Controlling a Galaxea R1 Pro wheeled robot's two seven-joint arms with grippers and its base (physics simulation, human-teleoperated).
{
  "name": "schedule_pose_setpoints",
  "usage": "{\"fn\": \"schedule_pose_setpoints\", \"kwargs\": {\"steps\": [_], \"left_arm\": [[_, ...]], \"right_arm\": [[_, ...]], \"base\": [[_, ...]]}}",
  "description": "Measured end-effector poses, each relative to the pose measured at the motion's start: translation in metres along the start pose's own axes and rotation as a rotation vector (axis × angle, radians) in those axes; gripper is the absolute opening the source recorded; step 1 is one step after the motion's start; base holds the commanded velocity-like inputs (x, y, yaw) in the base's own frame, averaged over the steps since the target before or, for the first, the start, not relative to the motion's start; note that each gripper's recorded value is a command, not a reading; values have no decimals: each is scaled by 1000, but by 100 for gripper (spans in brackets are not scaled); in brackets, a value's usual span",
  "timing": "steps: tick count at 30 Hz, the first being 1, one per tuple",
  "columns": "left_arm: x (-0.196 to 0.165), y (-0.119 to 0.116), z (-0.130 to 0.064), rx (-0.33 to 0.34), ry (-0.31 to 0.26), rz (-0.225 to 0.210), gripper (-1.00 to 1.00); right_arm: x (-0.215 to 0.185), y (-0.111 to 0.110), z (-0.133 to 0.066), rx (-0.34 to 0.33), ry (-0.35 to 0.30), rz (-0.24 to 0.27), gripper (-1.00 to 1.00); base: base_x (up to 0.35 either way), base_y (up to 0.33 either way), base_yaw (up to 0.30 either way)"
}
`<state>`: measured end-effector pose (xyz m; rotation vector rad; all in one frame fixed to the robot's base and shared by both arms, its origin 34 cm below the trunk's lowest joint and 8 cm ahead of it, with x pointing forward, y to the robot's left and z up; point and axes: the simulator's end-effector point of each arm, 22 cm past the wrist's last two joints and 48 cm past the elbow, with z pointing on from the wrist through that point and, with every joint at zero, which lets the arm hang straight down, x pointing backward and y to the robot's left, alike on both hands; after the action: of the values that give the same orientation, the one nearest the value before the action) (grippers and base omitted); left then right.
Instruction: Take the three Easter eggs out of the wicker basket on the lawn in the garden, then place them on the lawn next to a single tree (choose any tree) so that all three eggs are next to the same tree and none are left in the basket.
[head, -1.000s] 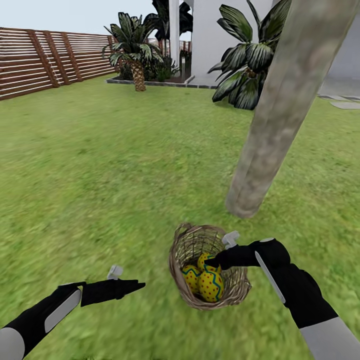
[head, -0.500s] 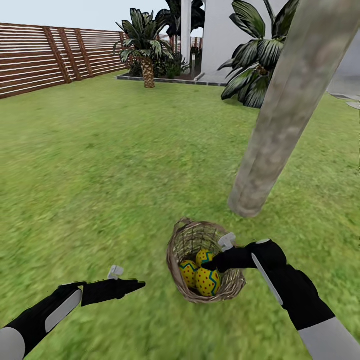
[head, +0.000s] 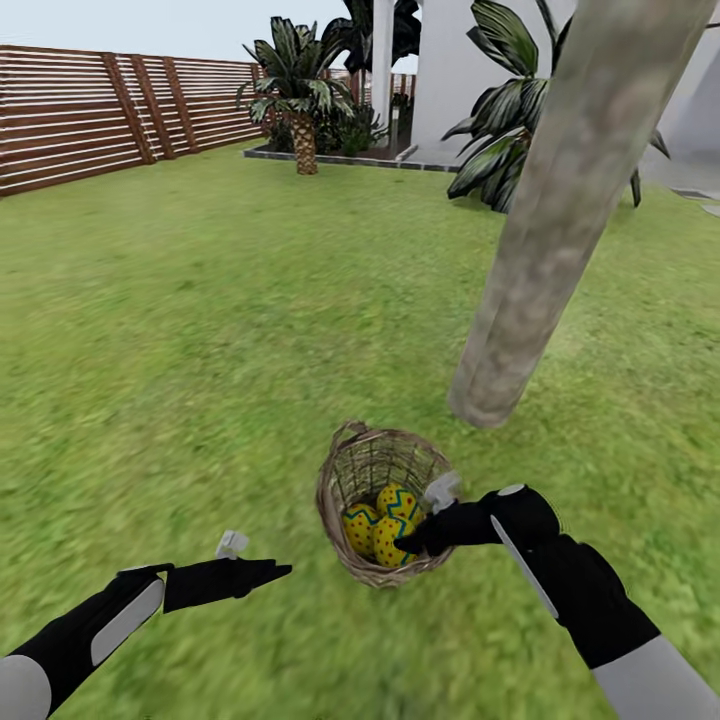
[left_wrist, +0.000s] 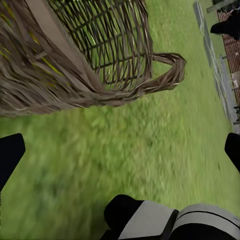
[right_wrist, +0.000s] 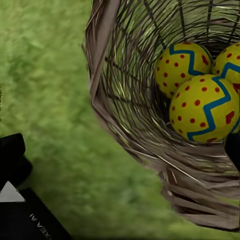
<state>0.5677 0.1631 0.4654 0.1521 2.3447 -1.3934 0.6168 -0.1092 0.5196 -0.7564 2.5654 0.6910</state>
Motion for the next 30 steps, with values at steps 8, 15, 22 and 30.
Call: {"fn": "schedule_pose_setpoints", "kwargs": {"steps": [8,15,22,30], "left_arm": [[1,2,0,-1,2,-6,100],[5,4,1,-2,9,-10,100],[6,4,2,0,10,-12,100],[6,4,2,-1,10,-12,100]], "right_arm": [[2,7,6,-7,19,-53,100],[-8,16,12,-16,32,-116,100],[-1,14,17,19,68,-173,100],[11,26,26,22,110,-246,100]], "base": [[0,-6,236],[127,-65,191],[103,-268,22],[-40,-146,0]]}}
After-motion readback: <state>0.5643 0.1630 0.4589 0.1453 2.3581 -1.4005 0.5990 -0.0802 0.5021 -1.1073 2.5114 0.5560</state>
